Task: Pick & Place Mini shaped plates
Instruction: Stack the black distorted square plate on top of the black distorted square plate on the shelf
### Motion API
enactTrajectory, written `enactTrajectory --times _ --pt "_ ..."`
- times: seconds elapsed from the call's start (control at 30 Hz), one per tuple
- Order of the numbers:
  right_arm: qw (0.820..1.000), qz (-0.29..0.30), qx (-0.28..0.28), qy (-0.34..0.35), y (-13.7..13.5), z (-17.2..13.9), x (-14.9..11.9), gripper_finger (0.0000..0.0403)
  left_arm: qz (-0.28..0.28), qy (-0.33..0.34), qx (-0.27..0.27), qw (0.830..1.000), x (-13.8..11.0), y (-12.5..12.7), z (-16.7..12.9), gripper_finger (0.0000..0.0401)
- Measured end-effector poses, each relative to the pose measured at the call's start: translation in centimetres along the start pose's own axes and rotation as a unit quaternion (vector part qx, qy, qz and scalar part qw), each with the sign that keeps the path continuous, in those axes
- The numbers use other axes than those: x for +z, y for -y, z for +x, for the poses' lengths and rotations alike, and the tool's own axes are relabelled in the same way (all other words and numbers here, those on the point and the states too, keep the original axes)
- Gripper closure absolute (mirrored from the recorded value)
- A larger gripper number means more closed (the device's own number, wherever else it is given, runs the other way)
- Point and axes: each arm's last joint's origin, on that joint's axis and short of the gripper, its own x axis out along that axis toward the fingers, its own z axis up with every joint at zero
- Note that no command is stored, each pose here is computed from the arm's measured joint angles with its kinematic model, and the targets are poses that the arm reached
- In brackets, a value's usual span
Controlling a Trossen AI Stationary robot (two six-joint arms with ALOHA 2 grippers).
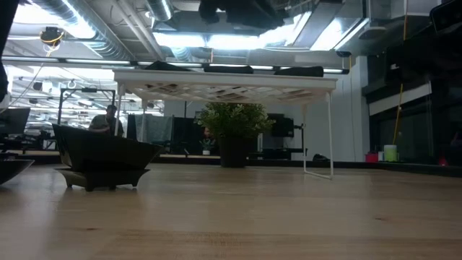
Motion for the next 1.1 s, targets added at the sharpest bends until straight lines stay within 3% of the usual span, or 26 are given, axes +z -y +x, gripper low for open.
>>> enactTrajectory --times 0.3,0.5,0.87,1.1 --pt "1.000 0.000 0.000 0.000 0.0 0.0 0.0 0.0279 -0.018 0.016 0.004 1.000 1.2 0.3 -2.0 0.0249" --pt "1.000 0.000 0.000 0.000 0.0 0.0 0.0 0.0279 -0.048 -0.020 0.011 0.999 2.8 2.1 -3.6 0.0253" --pt "1.000 0.000 0.000 0.000 0.0 0.0 0.0 0.0279 -0.121 -0.052 -0.038 0.991 6.1 7.6 -7.2 0.0253" --pt "1.000 0.000 0.000 0.000 0.0 0.0 0.0 0.0279 -0.188 -0.104 -0.078 0.974 7.3 11.7 -8.5 0.0257"
